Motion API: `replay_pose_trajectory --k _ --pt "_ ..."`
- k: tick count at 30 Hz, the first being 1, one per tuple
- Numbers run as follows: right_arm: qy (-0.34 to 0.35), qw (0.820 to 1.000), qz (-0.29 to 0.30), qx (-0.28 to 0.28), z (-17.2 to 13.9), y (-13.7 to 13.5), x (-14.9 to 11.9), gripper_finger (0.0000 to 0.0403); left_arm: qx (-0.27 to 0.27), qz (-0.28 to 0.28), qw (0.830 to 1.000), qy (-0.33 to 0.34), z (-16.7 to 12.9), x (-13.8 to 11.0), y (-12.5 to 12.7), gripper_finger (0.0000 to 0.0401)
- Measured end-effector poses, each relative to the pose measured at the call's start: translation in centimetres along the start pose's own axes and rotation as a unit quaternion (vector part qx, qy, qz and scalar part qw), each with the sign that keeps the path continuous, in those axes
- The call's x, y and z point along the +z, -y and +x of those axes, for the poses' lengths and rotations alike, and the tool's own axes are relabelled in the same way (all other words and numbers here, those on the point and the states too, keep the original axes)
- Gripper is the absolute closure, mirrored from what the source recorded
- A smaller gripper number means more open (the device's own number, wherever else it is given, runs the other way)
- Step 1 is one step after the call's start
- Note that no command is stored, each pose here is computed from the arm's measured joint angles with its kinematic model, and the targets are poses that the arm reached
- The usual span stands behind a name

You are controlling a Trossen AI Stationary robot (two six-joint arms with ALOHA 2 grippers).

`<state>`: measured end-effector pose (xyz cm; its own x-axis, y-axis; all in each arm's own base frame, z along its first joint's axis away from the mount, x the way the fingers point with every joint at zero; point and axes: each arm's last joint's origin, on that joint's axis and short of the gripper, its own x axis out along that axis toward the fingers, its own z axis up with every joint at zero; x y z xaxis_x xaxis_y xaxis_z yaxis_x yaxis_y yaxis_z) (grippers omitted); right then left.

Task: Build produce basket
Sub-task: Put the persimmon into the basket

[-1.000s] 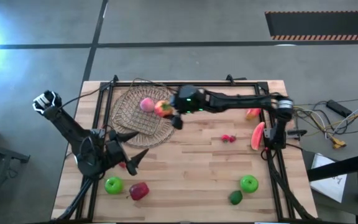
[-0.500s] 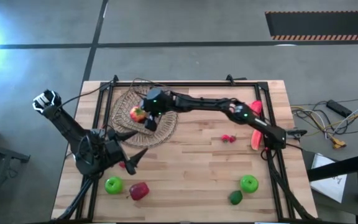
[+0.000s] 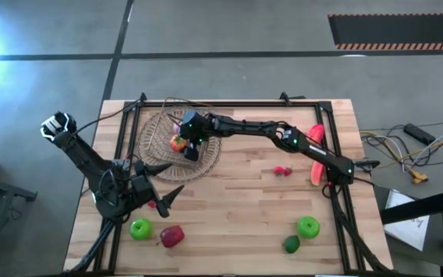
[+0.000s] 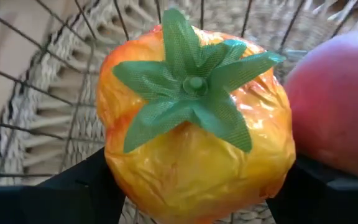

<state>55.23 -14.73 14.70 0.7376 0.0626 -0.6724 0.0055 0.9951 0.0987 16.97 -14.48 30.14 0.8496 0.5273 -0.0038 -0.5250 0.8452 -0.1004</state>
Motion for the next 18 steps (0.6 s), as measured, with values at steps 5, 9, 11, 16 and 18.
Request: replay_pose_trajectory --k 5,9,11,16,18 --pt "-0.012 1.0 -0.006 0.002 0.28 0.0 -0.52 0.011 0.0 0.002 1.0 0.0 0.0 0.0 0.0 0.0033" --pt "-0.013 1.0 -0.013 0.002 0.29 0.0 -0.53 0.009 0.0 0.002 1.0 0.0 0.0 0.0 0.0 0.0033" --pt "-0.013 1.0 -0.017 0.002 0.3 0.0 -0.55 0.0077 0.0 0.002 1.0 0.0 0.0 0.0 0.0 0.0033" --pt "-0.012 1.0 -0.018 0.001 0.29 0.02 -0.53 0.0039 0.0 0.003 1.0 0.0 0.0 0.0 0.0 0.0033" --pt "-0.01 1.0 -0.019 0.001 0.29 0.02 -0.49 0.0029 0.0 0.004 1.0 0.0 0.0 -0.01 0.0 0.0033"
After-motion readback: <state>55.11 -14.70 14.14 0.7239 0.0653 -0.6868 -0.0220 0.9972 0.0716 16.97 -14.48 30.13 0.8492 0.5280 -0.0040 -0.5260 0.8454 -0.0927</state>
